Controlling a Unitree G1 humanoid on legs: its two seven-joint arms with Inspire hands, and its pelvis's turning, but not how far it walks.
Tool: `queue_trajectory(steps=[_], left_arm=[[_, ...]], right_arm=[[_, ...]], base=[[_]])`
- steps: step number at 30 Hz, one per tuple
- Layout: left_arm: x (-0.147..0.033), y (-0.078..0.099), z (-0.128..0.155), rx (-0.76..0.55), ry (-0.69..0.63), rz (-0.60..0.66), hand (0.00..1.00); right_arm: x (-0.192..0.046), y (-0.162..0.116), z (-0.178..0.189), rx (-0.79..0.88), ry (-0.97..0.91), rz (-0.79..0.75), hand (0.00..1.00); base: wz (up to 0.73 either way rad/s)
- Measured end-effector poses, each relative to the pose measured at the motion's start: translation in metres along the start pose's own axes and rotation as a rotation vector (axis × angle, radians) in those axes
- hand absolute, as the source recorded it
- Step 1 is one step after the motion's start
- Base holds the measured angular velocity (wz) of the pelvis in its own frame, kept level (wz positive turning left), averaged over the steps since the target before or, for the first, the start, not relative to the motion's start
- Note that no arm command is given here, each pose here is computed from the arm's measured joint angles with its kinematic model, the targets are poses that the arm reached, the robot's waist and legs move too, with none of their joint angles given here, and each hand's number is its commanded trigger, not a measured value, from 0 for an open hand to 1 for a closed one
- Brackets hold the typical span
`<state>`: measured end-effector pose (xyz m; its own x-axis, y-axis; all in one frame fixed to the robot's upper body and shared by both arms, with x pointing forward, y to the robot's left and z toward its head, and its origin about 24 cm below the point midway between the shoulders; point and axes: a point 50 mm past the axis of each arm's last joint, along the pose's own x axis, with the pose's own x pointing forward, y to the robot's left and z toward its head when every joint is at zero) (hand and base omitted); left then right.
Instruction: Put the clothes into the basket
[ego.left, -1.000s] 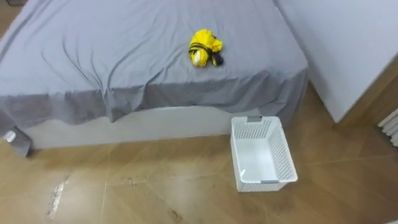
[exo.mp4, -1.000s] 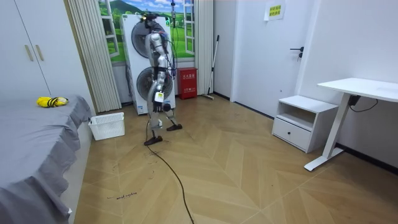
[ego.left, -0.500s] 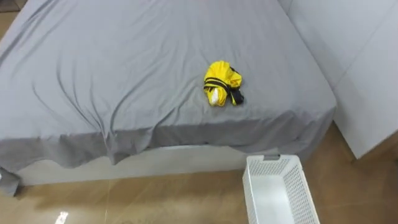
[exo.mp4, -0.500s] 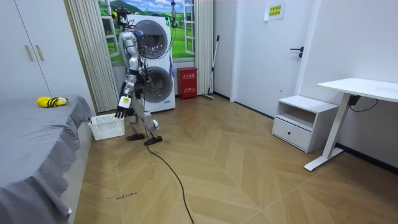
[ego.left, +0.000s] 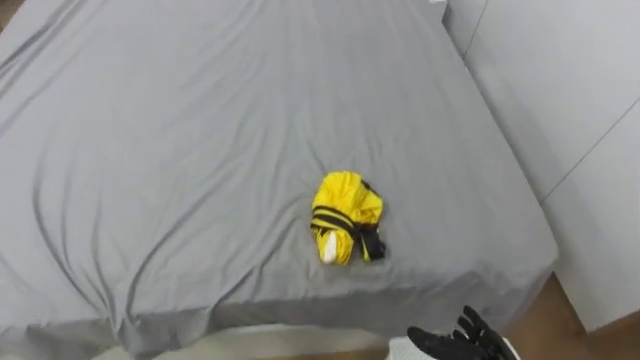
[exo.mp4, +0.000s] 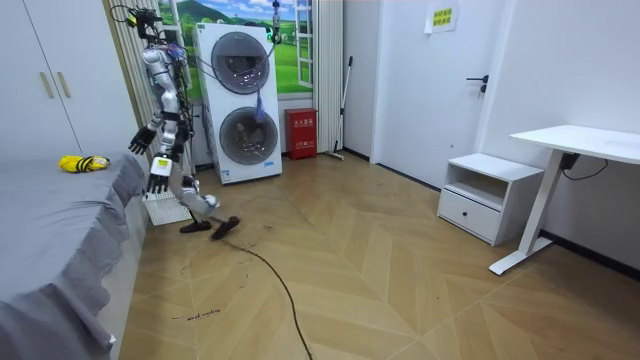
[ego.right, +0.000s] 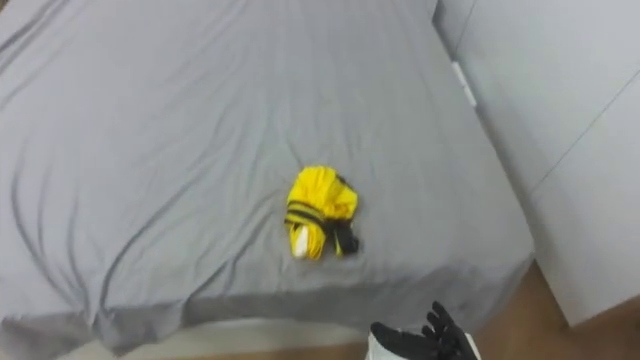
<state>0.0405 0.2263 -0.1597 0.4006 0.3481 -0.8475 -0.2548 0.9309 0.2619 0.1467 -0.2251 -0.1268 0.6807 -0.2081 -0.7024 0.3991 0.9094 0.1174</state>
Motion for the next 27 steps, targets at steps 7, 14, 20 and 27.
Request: queue_trajectory(steps=[7,14,20,27], left_arm=[[0.004,-0.007,0.012,-0.002,-0.031,-0.022,0.0],[0.005,-0.015,0.014,0.038,-0.024,-0.059,0.0],[0.01,-0.017,0.024,0.074,-0.025,-0.06,0.0],[0.014,-0.013,0.032,0.098,-0.039,-0.051,0.0]], right_arm=[[-0.001,0.014,0.017,-0.031,-0.069,0.041,0.0],[-0.004,0.037,0.04,-0.11,-0.188,0.136,0.0],[-0.001,0.056,0.05,-0.185,-0.223,0.192,0.0],[0.002,0.076,0.064,-0.202,-0.264,0.251,0.0]], base=[[-0.32],[0.04],[0.01],[0.02]])
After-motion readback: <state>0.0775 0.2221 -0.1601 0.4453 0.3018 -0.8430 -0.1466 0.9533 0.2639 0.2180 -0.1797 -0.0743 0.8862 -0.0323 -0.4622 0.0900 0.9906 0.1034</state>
